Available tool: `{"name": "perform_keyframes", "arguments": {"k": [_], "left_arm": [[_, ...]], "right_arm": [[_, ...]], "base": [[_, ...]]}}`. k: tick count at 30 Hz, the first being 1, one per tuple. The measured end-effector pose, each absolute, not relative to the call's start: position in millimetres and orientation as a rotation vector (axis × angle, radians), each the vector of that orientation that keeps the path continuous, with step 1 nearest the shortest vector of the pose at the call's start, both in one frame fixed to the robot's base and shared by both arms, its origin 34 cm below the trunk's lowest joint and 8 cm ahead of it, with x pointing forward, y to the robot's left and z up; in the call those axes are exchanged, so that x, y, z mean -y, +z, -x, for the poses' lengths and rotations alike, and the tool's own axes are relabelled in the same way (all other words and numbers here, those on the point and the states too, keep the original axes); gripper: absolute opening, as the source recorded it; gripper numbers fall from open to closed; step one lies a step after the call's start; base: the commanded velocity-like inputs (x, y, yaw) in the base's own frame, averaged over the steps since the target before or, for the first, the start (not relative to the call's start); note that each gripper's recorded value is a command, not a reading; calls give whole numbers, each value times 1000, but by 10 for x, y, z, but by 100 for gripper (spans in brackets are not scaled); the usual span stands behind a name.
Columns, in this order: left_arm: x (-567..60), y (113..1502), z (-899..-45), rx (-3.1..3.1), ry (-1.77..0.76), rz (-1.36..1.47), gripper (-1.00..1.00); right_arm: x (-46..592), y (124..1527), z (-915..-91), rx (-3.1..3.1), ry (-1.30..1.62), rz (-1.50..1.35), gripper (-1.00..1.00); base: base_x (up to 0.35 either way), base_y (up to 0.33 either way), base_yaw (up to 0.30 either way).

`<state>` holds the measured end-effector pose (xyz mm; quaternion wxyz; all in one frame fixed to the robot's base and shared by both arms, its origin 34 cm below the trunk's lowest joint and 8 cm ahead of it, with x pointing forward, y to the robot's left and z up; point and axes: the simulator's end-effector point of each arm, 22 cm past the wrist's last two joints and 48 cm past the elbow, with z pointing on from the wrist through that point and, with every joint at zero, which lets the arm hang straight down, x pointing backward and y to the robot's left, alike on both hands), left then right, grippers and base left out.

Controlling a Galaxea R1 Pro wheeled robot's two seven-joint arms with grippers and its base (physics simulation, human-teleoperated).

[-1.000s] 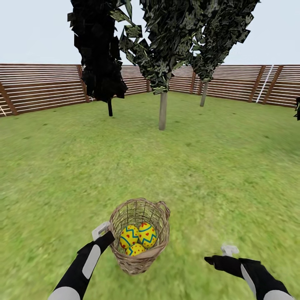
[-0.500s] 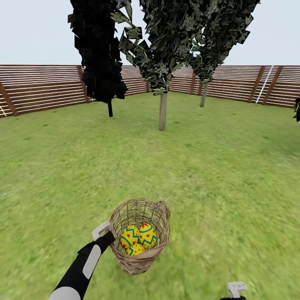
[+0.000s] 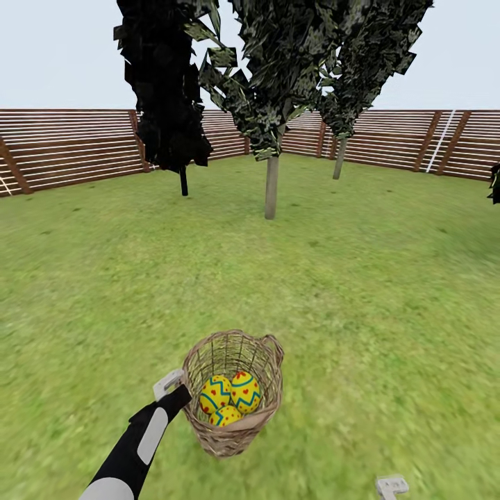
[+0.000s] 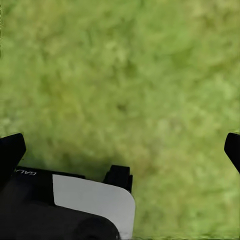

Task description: Take the three Easter eggs out of the wicker basket on the lawn in the garden, then place them on the lawn next to a single tree (choose any tree) so that all three eggs are next to the same tree and none are left in the basket.

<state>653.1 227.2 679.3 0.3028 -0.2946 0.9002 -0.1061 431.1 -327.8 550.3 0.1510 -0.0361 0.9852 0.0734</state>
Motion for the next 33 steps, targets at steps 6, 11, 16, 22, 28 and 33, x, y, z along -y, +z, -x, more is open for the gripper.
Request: {"name": "perform_keyframes", "arguments": {"k": [6, 11, 16, 22, 28, 33], "left_arm": [[-2276, 6878, -6527, -2385, -280, 781, -100], [-2278, 6943, -6515, -2386, -278, 779, -100], [-2277, 7012, -6511, -2384, -280, 779, -100], [-2277, 7087, -6501, -2383, -281, 779, -100], [-2299, 7156, -6487, -2382, -277, 779, -100], [-2308, 7214, -6478, -2382, -276, 779, -100]], "right_arm": [[3115, 5463, -3867, -2889, 246, 113, 100], [3074, 5511, -3783, -2900, 253, 143, 100], [3038, 5564, -3733, -2904, 260, 146, 100], [3015, 5626, -3668, -2911, 266, 146, 100], [3015, 5696, -3654, -2911, 266, 146, 100], [3014, 5751, -3633, -2912, 266, 146, 100]], "base": [[0, 0, 0], [120, -63, 0], [271, -154, 0], [303, -133, 0], [325, -88, 0], [325, -91, 0]]}}
